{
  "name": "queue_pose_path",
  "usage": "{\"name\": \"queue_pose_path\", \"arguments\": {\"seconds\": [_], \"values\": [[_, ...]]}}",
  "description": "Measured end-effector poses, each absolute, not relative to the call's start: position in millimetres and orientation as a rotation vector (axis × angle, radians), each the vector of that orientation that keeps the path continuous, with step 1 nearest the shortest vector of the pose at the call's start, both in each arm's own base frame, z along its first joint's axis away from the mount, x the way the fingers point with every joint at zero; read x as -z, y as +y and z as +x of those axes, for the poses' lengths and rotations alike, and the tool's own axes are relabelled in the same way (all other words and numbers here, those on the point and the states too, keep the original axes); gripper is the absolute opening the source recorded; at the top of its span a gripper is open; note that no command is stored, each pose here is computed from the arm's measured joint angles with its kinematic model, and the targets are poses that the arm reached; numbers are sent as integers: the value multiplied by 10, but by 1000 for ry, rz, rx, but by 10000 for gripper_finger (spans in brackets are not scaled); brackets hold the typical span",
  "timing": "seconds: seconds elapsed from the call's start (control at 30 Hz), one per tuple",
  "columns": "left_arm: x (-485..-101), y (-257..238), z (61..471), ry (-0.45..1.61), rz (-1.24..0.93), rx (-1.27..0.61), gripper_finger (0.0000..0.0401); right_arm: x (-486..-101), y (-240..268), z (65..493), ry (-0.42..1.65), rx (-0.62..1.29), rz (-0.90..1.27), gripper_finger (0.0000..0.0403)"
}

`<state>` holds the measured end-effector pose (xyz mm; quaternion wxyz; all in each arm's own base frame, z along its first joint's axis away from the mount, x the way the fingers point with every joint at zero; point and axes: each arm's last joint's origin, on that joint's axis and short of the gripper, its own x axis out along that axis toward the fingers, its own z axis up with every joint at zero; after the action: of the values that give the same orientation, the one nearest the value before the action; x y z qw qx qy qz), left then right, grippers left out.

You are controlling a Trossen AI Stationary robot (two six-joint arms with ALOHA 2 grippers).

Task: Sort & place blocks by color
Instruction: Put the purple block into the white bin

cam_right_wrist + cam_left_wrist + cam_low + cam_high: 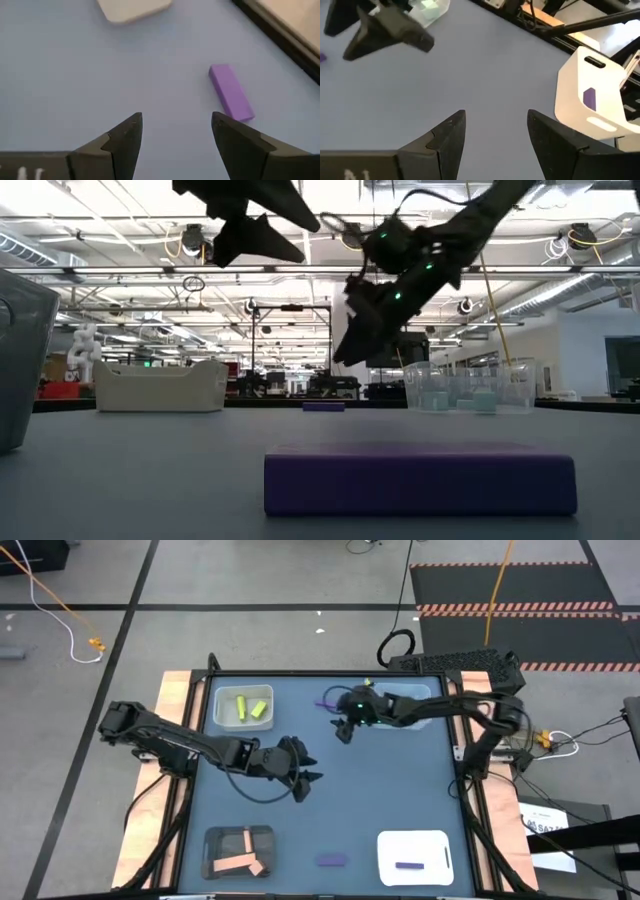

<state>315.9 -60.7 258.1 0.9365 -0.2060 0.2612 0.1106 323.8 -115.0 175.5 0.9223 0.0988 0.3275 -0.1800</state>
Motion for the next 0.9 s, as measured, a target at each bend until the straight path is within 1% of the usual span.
{"name": "queue_pose_path", "arguments": {"seconds": [0.17, 0.37, 0.57, 0.8, 0.9], "values": [[-2649, -632, 3119, 517, -421, -211, 214, -1697, -1324, 3471, 713, 376, 136, 227], [-2672, -666, 3091, 515, -395, -195, 214, -1619, -1626, 3644, 715, 440, 187, 227], [-2661, -668, 3088, 525, -382, -195, 214, -1499, -1866, 3702, 827, 482, 239, 227], [-2652, -666, 3083, 535, -373, -198, 214, -1297, -2031, 3714, 891, 492, 246, 227], [-2652, -666, 3083, 535, -368, -197, 214, -1232, -2088, 3710, 888, 494, 235, 227]]}}
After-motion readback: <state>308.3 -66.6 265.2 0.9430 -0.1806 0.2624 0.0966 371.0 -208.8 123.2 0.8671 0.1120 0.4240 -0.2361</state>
